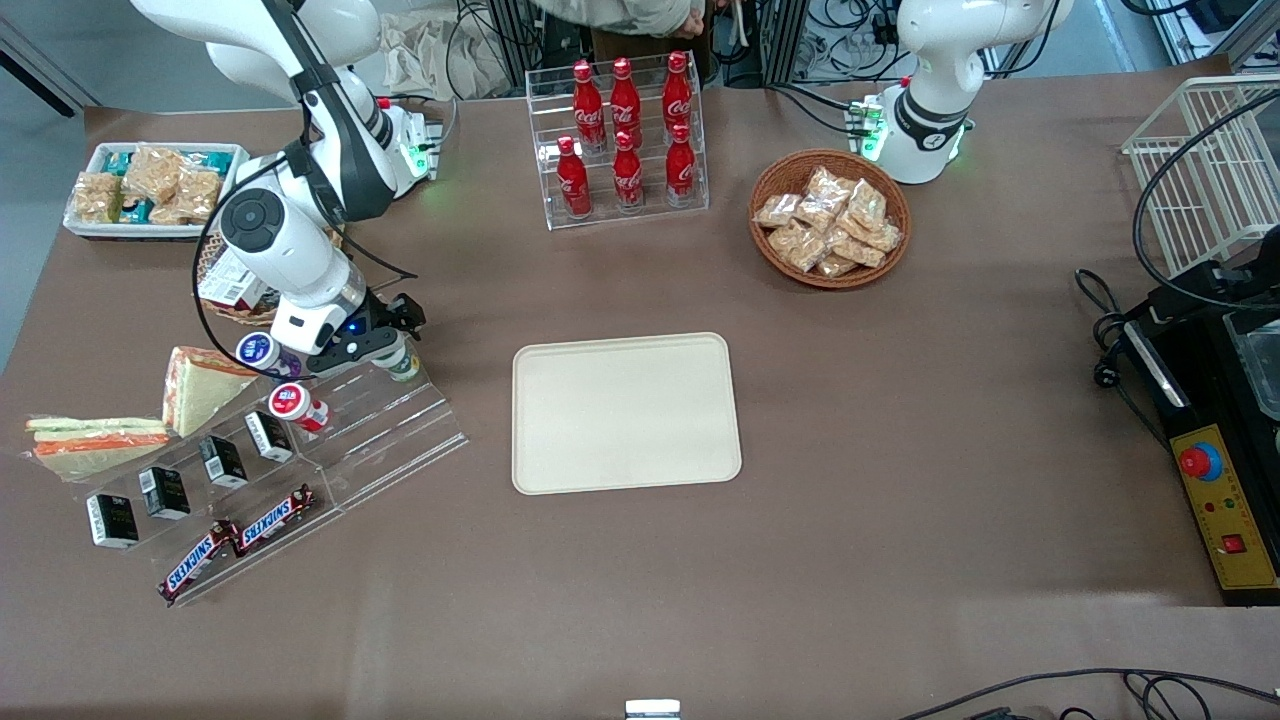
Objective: Place green gum on tray
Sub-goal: 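Lower the right gripper and close it on the green gum bottle, then lift the green gum bottle and carry it toward the cream tray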
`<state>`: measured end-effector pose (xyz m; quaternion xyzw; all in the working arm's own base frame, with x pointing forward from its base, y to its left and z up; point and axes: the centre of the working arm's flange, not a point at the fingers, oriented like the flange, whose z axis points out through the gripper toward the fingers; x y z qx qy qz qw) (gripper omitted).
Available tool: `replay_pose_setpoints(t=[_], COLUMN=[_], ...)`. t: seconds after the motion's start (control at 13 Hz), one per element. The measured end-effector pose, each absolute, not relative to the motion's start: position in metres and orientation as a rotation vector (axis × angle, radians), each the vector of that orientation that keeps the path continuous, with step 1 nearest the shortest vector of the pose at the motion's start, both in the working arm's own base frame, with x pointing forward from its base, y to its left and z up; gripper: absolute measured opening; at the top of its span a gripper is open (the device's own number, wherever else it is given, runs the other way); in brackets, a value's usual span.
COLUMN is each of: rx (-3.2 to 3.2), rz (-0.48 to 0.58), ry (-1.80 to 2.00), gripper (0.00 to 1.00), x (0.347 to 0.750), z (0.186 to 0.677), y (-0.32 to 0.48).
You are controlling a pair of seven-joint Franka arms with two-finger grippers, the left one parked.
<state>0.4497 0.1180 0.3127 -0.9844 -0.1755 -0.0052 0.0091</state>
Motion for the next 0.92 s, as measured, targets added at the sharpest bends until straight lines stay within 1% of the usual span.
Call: replay_pose_setpoints(t=[0.08,0.23,0.31,0.54,0.69,0.77,0.92], rx=[-3.076,-3.076,-3.075,-3.073,-3.073,-3.073,-3.076], rz=[-0.017,-0.017,-0.019,-0.037,-0.055,-0.036,0.015], ry=[-0.545,-0.543,-0.55,-0.555,-0.548,-0.546,-0.534], gripper=[0.93,0.68,0.59,0.59,0.59,0.59,0.59], x=[0.45,0.449,0.448,0.451,0.461,0.469,0.49], z=[0.313,0.313,0.313,0.317,0.335,0.352,0.408], y=[0.118,0.12,0.124,0.128,0.131,0.133,0.14])
